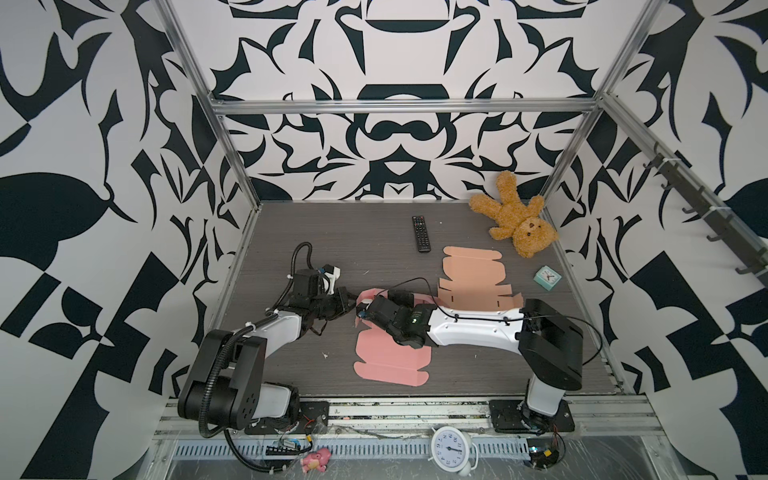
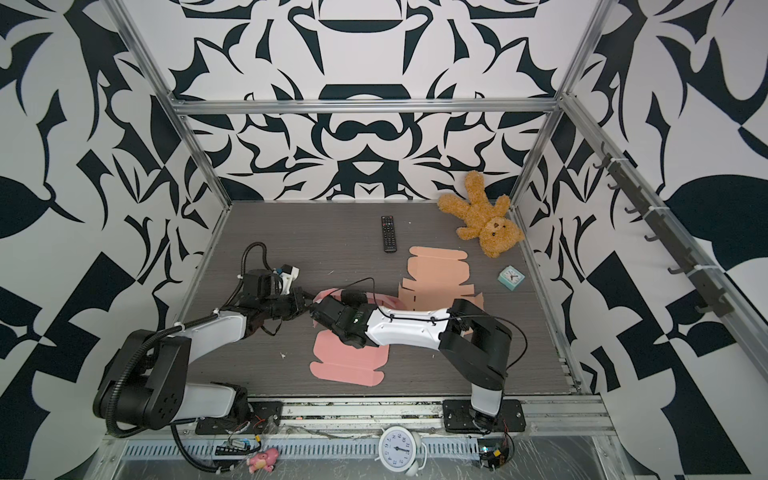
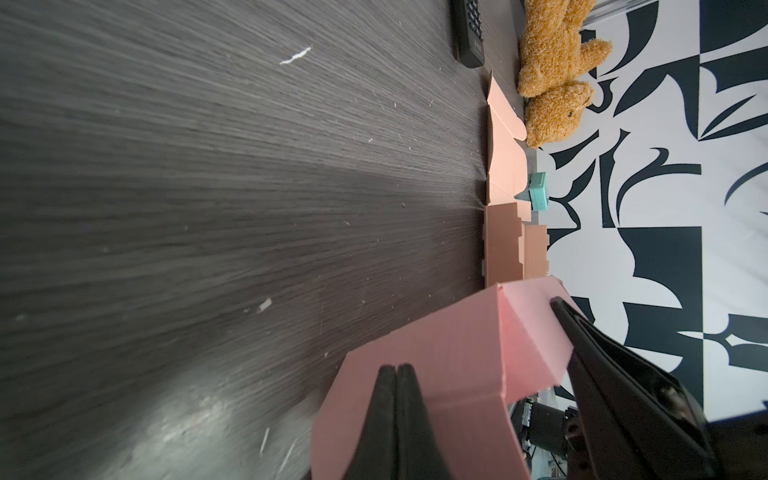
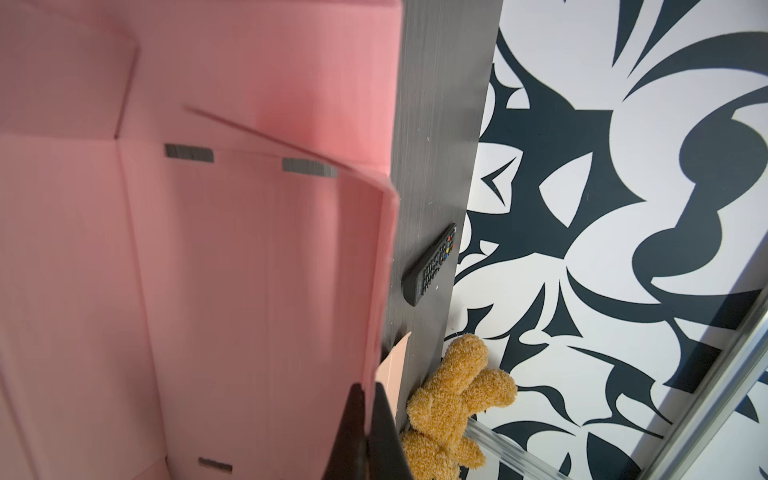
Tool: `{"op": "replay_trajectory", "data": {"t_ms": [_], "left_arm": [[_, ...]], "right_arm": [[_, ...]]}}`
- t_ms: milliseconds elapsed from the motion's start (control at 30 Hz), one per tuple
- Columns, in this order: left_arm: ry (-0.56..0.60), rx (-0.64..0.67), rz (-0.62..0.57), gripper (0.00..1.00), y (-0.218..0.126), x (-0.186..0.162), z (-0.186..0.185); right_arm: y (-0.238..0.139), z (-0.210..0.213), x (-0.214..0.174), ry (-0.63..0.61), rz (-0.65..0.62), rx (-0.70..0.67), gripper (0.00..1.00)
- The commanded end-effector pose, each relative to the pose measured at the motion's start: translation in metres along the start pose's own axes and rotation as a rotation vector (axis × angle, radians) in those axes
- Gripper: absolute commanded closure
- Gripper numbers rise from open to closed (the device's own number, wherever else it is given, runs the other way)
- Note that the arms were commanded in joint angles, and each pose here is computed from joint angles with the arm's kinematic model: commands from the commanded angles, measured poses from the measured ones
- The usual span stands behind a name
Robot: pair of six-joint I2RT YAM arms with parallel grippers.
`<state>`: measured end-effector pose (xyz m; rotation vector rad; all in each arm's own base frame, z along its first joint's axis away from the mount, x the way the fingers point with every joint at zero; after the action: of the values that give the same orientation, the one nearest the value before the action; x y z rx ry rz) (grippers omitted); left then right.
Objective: Fold the paper box
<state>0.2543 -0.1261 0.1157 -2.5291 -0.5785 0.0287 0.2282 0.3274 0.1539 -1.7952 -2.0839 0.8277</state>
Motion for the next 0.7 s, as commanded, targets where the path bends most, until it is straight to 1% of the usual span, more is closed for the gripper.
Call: {"op": "replay_trajectory", "data": {"t_ms": [0, 333, 400, 667], "left_arm": [[0.023, -0.013, 0.009, 1.0, -0.002, -0.007, -0.001], [0.061, 0.001, 0.03, 0.93, -0.001, -0.028, 0.005], [0.086, -0.011, 0.017, 0.92, -0.004, -0.031, 0.001], [0.107, 0.013, 0.003, 0.73, -0.006, -0.042, 0.01]], "right_arm": [[-0.011, -0.015, 0.001, 0.015, -0.057, -0.06, 1.0], [-0.009, -0.008, 0.001, -0.018, -0.101, -0.097, 1.0], [-0.007, -0.006, 0.001, -0.029, -0.101, -0.109, 1.0], [-0.009, -0.005, -0.002, -0.041, -0.114, -0.141, 1.0]]}}
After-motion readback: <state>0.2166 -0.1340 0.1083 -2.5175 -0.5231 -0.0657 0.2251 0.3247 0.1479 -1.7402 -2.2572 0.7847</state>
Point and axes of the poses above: each gripper's point midway between its finger pads, its own y axis out along the fingers, its own z axis along the line the jaws close on, x = y × z, the point moved 7 cm from there along -y, back along the fingers, and after that the axes turned 15 degrees about -y, right-handed, at the moved point
